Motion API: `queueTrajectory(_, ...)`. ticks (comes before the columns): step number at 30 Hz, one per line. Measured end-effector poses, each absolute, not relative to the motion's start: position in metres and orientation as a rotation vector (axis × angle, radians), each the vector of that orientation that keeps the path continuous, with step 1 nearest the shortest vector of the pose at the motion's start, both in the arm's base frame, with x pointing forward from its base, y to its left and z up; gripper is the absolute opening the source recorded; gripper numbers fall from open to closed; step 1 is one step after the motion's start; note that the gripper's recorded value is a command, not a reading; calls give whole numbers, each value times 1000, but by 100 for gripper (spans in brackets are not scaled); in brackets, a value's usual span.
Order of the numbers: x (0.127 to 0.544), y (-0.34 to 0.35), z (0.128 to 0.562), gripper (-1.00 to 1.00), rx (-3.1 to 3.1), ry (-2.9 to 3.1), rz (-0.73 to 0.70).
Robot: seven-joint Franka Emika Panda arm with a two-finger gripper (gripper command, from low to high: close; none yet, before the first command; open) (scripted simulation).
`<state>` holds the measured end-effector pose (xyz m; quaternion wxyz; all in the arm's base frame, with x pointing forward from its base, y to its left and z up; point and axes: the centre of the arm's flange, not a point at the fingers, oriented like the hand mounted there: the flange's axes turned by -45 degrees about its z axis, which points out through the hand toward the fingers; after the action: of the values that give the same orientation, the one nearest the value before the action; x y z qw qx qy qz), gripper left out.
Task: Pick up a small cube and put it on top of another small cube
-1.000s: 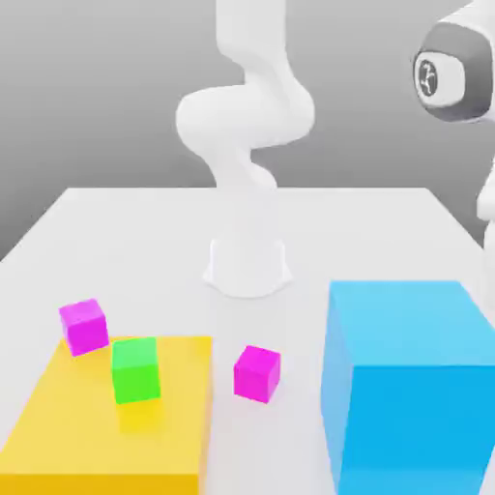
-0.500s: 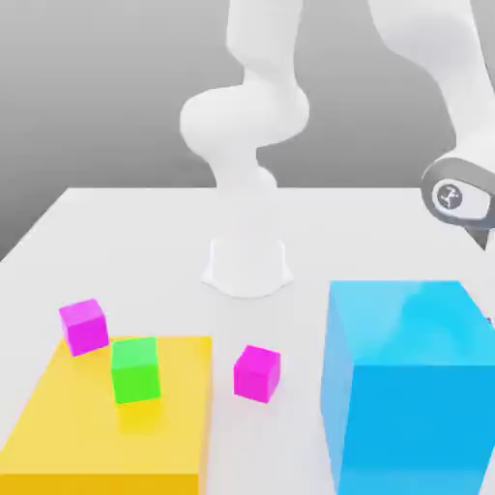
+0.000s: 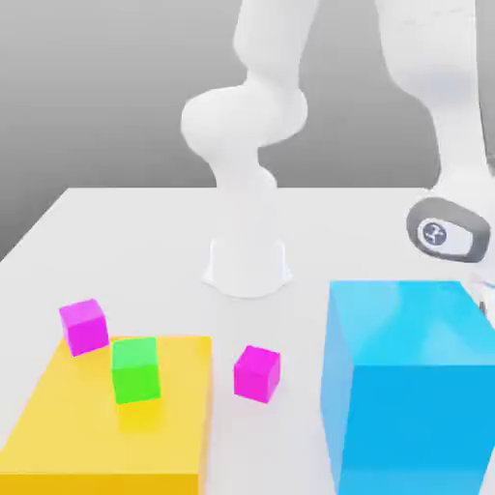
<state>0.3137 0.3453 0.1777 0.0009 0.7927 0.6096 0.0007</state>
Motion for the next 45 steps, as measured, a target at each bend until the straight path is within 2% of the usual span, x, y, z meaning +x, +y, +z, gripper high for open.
queueTrajectory(7, 310, 342, 241, -100, 2298, 2173, -24)
queueTrajectory(16, 315, 313, 336, -100, 1821, 2388, 14)
queueTrajectory(20, 338, 243, 351, -100, 1827, 2271, -2)
queueTrajectory(24, 351, 151, 348, -100, 1933, 2113, -35)
queueTrajectory(29, 337, 57, 321, -100, 2161, 1933, -49)
queueTrajectory(37, 313, 18, 256, -100, 2628, 1692, -3)
queueTrajectory(45, 312, 18, 200, -100, 2682, 1667, 3)
